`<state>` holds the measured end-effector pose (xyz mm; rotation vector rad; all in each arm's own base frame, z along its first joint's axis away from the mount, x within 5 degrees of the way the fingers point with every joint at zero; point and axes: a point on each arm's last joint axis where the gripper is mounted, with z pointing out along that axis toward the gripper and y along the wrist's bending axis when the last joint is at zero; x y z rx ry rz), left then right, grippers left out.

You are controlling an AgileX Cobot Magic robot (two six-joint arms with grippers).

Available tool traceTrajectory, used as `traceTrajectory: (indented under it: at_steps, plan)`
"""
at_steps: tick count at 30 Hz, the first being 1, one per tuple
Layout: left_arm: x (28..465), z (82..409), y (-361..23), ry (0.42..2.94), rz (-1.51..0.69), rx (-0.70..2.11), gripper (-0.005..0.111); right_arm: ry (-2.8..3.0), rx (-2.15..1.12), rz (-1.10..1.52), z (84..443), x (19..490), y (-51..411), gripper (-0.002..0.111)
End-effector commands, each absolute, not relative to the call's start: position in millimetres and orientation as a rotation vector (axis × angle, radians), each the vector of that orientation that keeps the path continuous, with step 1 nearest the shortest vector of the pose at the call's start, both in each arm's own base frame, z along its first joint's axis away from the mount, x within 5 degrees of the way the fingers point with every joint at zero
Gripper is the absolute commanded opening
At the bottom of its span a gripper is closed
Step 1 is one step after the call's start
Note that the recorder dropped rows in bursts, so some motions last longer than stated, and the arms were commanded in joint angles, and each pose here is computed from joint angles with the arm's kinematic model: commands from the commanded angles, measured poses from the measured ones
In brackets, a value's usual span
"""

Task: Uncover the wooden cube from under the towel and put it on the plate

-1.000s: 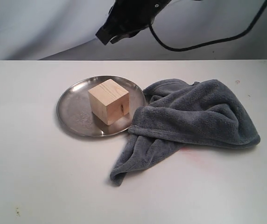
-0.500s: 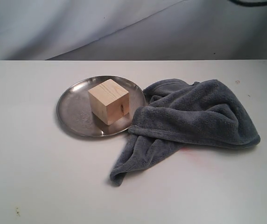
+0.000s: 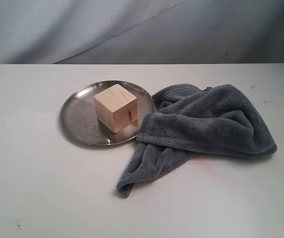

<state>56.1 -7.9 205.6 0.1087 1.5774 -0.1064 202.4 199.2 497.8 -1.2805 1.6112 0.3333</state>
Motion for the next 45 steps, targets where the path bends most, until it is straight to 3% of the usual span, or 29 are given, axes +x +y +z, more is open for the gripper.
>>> traceTrajectory:
  at_steps: [1, 10, 17, 26, 45]
  plan:
    - [56, 205, -8, 1.567, -0.108, 0.102, 0.000, 1.607, -1.146, 0.246, 482, 199, 181, 0.000]
    - [56, 205, -8, 1.567, -0.108, 0.102, 0.000, 1.471, -0.779, 0.224, 426, 177, 142, 0.000]
    - [56, 205, -8, 1.567, -0.108, 0.102, 0.000, 1.659, -0.613, 0.131, 382, 191, 101, 0.000]
    - [56, 205, -8, 1.567, -0.108, 0.102, 0.000, 1.625, -0.388, -0.011, 354, 163, 39, 0.000]
    - [56, 205, -8, 1.567, -0.108, 0.102, 0.000, 1.623, -0.280, -0.024, 285, 85, 13, 0.000]
